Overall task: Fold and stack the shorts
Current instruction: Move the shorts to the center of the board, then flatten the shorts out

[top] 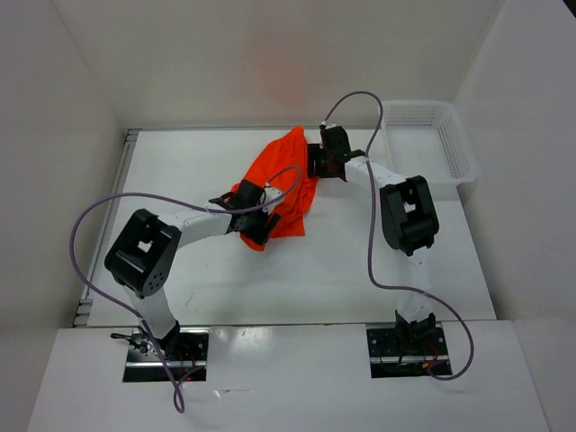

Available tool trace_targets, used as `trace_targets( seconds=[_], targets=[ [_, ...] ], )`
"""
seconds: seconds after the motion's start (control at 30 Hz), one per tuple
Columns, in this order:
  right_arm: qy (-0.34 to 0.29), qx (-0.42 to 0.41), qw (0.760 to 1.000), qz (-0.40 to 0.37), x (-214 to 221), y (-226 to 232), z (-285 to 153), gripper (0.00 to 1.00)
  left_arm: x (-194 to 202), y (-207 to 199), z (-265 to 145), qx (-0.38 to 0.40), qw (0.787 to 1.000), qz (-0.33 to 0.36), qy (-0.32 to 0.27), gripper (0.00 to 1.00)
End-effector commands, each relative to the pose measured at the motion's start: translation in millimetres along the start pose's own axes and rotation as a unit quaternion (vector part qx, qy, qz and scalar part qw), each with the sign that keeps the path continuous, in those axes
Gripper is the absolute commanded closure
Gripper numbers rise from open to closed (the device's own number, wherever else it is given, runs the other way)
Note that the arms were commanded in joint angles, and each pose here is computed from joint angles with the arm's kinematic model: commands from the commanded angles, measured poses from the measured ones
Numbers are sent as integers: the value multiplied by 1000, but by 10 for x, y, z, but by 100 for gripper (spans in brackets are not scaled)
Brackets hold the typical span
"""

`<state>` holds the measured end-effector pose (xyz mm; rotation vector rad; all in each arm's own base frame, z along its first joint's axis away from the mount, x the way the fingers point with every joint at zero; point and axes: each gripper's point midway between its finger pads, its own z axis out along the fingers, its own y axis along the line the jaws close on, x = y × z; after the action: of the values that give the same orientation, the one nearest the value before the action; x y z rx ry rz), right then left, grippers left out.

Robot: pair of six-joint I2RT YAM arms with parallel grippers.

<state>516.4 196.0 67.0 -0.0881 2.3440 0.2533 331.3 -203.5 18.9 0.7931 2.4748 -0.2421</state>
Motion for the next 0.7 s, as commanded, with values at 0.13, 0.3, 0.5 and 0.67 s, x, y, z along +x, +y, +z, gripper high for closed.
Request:
trace_targets(
  seconds=[0.13,0.3,0.5,0.67],
  targets=[
    [-35,-40,998,38,-282,267,351,27,-241,-21,18,17,999,1,-32,75],
    [2,9,998,68,10,86,449,44,-271,203,-190,-9,999,-19,-27,100],
    [38,24,996,75,320,-50,260,48,-796,720,-729,-35,995,-67,-67,100],
    [35,-15,998,57,238,120,122,100,-1225,722,-1144,-1,992,-69,-110,99]
  ],
)
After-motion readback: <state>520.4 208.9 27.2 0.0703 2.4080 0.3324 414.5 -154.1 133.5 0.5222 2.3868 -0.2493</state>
